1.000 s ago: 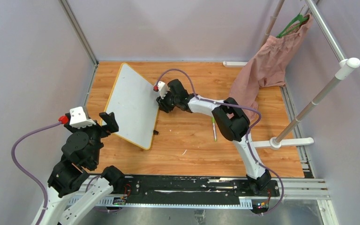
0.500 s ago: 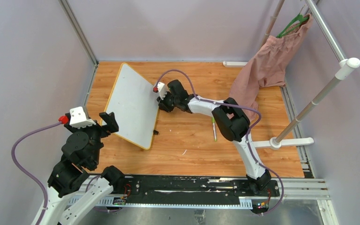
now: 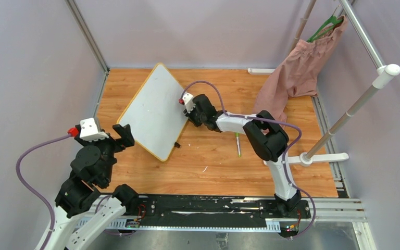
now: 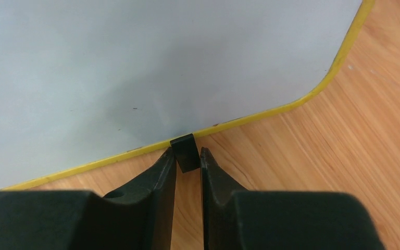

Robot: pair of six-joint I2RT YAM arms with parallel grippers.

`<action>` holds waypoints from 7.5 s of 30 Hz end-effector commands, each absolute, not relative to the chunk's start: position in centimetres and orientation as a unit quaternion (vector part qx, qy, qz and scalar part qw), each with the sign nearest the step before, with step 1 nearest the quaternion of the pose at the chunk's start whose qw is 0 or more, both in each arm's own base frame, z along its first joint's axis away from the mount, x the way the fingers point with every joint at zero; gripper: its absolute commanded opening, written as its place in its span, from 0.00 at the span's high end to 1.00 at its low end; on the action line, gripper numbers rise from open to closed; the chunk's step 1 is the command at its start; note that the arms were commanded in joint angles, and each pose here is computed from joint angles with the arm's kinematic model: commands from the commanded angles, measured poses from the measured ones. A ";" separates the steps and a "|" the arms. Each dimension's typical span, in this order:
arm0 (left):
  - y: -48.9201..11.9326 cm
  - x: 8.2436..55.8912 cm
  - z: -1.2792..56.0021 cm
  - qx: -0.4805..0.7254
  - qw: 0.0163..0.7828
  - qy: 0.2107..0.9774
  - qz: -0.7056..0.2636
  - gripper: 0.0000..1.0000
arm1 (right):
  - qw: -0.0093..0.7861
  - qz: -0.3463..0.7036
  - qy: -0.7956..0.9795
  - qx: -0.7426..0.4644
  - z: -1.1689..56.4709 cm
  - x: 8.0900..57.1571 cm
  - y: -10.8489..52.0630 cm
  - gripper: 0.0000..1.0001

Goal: Write a sentence on the whiteboard
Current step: Move the whiteboard stand to the center of the board.

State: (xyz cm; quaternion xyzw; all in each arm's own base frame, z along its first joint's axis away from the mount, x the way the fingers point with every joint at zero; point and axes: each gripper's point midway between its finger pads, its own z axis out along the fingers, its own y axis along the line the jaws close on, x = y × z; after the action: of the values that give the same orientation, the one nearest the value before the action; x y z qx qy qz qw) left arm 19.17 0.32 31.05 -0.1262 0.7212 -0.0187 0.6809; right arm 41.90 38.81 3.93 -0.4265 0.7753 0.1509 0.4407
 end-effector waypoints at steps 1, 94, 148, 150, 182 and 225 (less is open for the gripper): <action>-0.8 20.0 30.8 -0.127 0.681 0.720 -0.039 0.00 | 0.444 0.036 0.832 -0.331 3.7 44.3 31.6 1.00; -12.4 24.2 27.2 0.066 0.633 0.752 -0.171 0.00 | 0.335 0.062 0.937 -0.073 3.6 28.0 15.9 0.47; -10.3 23.8 27.5 0.035 0.646 0.750 -0.143 0.00 | 0.372 0.079 0.920 -0.100 4.6 39.3 23.8 0.46; -10.0 23.9 27.6 0.032 0.648 0.749 -0.135 0.00 | 0.375 0.078 0.918 -0.100 4.3 39.7 24.0 0.47; -10.2 24.1 27.0 0.037 0.642 0.755 -0.130 0.00 | 0.397 0.072 0.910 -0.100 3.2 41.0 24.3 0.89; -10.2 24.3 26.7 0.038 0.637 0.760 -0.126 0.00 | 0.380 0.075 0.913 -0.127 3.3 30.1 21.7 0.53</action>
State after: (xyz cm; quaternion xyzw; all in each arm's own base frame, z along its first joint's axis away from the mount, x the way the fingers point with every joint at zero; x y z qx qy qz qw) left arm 24.16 -10.32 26.05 0.0386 0.7661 -0.1287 0.6285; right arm 31.31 21.48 2.64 -0.1226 0.9096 0.0677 0.3913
